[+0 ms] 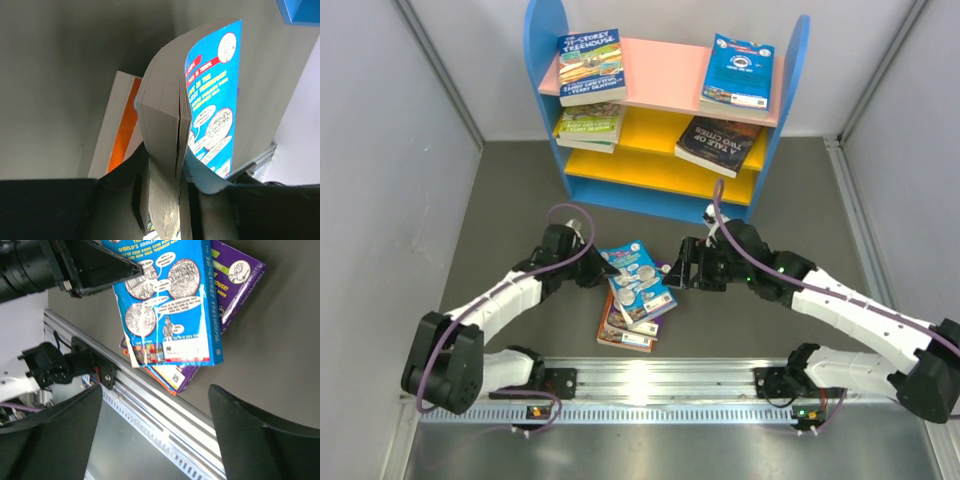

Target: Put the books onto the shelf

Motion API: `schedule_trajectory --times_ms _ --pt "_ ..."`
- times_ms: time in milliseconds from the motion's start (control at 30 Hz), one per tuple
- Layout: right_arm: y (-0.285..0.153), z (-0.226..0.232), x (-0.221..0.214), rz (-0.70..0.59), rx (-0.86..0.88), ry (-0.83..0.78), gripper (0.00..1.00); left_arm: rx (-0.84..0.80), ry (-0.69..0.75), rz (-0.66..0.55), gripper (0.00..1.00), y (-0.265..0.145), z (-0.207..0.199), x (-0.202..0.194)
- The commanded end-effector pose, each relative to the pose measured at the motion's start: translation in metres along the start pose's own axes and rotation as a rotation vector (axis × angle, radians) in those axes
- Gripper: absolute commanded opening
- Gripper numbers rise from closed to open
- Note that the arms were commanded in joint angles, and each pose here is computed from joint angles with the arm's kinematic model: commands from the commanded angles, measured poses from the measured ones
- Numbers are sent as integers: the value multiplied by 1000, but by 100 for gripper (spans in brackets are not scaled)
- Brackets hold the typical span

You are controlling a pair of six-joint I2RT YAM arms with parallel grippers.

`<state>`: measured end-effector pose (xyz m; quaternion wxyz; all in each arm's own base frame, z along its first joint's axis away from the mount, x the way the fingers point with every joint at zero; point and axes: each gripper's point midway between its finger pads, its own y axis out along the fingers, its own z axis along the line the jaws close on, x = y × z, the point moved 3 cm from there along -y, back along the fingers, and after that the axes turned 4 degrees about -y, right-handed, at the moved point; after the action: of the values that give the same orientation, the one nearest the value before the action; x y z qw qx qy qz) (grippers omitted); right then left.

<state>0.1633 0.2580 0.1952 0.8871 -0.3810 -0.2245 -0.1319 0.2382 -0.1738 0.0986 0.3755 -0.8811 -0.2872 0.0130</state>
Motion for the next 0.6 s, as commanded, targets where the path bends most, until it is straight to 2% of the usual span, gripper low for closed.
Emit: schedule_trajectory --times_ms 0,67,300,567 --pt "-22 7 4 -35 25 -44 89 110 20 -108 0 -23 4 17" --pt "-30 12 4 -32 47 -49 100 135 25 -124 0 -40 -1 18" --pt "-50 44 25 -79 139 -25 100 -138 23 -210 0 -107 -92 34" --pt "-65 81 53 -148 249 24 100 -326 -61 -229 0 -152 -150 39"
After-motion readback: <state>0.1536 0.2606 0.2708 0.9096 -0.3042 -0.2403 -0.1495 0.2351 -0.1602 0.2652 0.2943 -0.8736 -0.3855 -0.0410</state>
